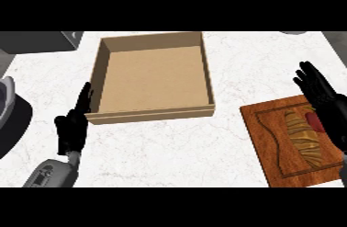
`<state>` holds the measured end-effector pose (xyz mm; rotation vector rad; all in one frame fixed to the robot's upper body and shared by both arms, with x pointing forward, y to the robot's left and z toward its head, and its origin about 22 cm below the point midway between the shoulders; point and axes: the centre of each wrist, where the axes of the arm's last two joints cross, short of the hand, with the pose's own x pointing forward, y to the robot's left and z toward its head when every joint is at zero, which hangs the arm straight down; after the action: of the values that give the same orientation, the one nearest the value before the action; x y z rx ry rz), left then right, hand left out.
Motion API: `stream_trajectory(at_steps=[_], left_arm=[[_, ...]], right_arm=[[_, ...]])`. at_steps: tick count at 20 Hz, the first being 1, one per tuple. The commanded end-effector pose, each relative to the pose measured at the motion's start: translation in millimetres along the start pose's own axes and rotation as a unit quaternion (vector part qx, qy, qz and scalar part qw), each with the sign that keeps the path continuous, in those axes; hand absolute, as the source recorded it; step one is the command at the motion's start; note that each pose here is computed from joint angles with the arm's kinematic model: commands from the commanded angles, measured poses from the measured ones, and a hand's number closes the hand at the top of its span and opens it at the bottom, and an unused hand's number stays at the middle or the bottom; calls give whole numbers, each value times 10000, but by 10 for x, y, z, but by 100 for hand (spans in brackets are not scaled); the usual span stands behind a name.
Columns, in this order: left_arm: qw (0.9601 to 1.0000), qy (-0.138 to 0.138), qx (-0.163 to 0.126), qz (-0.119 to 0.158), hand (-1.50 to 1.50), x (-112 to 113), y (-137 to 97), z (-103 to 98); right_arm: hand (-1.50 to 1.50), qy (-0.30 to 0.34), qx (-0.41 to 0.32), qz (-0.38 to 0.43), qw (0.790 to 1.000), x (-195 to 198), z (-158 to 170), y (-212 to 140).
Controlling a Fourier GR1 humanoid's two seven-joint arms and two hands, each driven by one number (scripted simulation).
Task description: Pick the bell pepper from the cutting board and place it in the cardboard box
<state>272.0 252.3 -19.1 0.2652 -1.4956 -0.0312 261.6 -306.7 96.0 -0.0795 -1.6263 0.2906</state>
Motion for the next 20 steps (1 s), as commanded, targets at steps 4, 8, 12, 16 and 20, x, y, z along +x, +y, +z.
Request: stream_trajectory(at_steps=[4,8,12,16,20], left_arm=[[9882,39,594,-1410,0,80,820,-95],[9853,212,594,-1588,0,-22,850,-45],[9811,333,762,-1748,0,72,1160,-66],[9818,258,661,-1760,0,112,1109,-91],[9795,265,624,-1896,0,149,1229,-97]], right_arm=[[-150,-401,712,74,9966,-43,227,-681],[-150,-665,1392,3407,9274,683,117,-873],[-150,-790,1178,2026,9689,-326,574,-1321],[-150,-1453,1321,1407,9704,-517,692,-1653],[-150,-1719,1637,2463,9397,-395,673,-1970]])
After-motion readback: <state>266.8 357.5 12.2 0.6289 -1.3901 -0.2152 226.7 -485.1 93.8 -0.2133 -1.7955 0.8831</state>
